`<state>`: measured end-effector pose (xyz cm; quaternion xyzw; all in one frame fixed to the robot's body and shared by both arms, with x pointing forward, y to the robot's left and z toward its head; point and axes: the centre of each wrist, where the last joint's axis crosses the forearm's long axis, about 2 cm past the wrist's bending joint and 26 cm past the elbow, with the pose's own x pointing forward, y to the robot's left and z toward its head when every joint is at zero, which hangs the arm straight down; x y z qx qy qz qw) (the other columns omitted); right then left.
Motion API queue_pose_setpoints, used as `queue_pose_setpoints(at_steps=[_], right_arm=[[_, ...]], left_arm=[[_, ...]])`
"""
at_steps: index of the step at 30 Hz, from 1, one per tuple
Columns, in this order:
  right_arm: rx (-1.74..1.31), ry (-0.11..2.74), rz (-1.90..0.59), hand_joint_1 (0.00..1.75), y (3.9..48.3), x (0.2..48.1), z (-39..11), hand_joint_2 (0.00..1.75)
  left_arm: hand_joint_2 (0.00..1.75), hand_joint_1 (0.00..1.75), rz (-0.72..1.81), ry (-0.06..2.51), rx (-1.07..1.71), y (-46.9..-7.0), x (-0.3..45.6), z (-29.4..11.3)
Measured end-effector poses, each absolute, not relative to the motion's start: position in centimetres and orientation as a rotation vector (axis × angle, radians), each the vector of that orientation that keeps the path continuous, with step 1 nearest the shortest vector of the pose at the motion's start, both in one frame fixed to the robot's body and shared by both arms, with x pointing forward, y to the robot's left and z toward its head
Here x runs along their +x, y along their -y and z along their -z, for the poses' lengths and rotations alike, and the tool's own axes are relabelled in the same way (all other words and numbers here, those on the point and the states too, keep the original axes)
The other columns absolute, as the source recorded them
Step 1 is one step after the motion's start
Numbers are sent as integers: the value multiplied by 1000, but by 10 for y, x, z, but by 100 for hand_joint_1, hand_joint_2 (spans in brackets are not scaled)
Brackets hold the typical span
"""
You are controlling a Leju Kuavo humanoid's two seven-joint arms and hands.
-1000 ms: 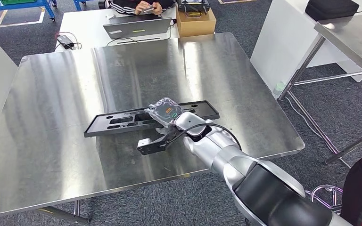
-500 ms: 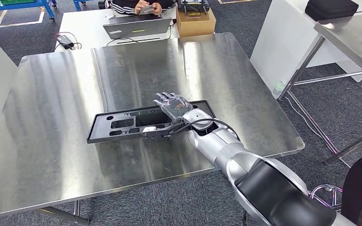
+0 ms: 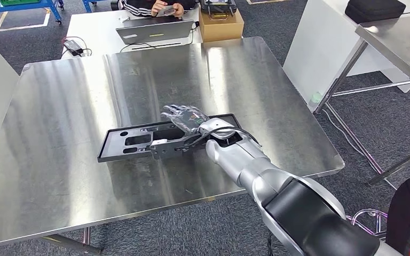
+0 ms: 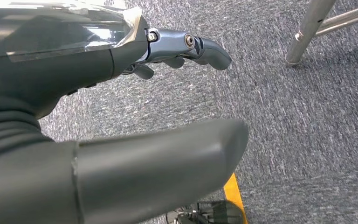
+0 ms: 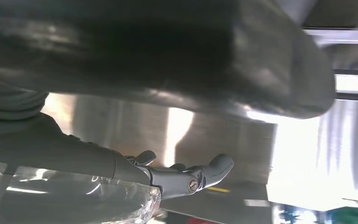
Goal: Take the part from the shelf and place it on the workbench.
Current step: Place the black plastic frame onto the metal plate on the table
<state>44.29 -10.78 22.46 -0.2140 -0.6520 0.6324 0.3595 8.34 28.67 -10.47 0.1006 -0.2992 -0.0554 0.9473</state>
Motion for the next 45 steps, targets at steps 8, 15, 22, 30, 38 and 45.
queue_pose_setpoints(at_steps=[8, 15, 22, 30, 38, 45], right_arm=[[-280, 1892, -1502, 0, 74, 435, -271, 0], [131, 2082, -1165, 0, 63, 419, -298, 0], [592, 2195, -832, 0, 68, 392, -317, 0], [916, 2245, -640, 0, 85, 362, -321, 0], [1029, 2270, -588, 0, 100, 346, -321, 0], [1131, 2240, -535, 0, 124, 327, -303, 0]], left_arm=[[0, 0, 89, 624, 217, -282, 81, 105], [0, 0, 58, 628, 231, -279, 73, 106], [0, 0, 34, 661, 224, -276, 67, 107], [0, 0, 8, 692, 235, -278, 66, 107], [0, 0, -6, 711, 247, -282, 64, 108], [0, 0, -37, 744, 295, -293, 63, 108]])
